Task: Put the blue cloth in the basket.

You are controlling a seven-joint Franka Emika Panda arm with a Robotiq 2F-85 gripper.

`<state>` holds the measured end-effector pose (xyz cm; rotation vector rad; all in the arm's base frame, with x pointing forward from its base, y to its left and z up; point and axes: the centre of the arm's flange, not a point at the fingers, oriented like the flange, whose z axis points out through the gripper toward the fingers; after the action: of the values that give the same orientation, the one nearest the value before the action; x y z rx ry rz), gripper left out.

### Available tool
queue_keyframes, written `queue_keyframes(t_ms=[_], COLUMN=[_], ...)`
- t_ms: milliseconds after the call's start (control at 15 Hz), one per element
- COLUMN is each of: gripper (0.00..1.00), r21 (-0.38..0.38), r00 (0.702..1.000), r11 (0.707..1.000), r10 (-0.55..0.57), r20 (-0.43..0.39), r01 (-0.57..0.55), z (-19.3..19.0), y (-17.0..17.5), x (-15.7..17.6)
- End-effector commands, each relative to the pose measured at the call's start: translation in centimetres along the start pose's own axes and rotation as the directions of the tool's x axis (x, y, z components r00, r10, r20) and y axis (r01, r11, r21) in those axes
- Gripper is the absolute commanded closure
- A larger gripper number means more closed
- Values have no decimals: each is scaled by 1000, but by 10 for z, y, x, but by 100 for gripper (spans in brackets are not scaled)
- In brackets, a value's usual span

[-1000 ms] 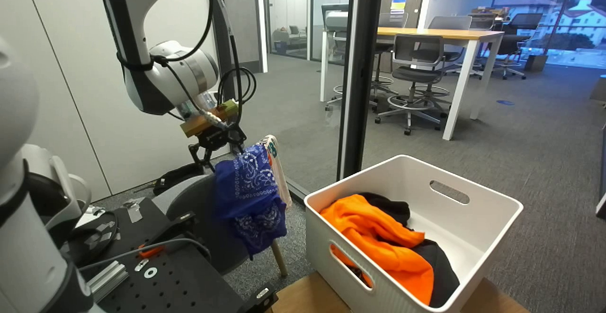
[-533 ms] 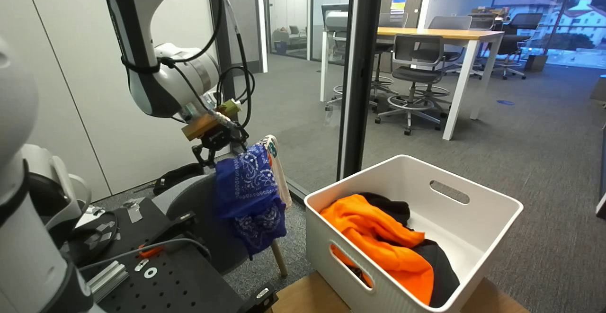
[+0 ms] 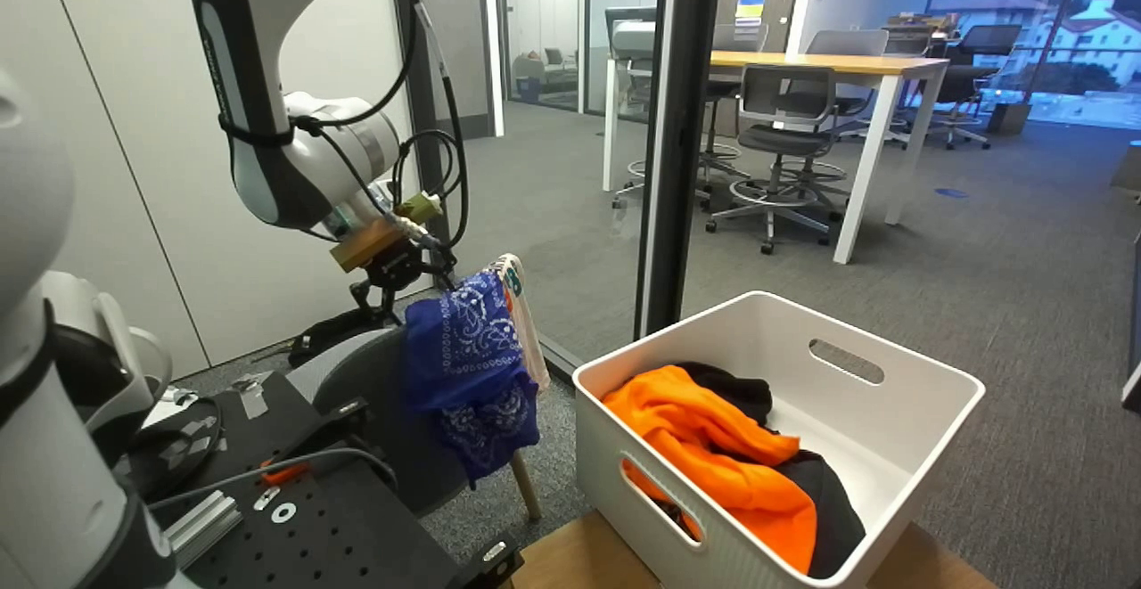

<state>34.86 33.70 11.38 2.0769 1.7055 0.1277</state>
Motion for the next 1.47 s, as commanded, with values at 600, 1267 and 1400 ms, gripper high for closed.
queue_keyframes(t_ms=[600,1267,1400], gripper=[0,0,0], r21=[-50,102,80], r00=[992,912,902], r11=[992,939,936], r10=[-117,-342,-351], r20=[45,228,253], r01=[119,327,342], z=[-6,4,6], y=[-33,-53,-51], x=[93,114,101])
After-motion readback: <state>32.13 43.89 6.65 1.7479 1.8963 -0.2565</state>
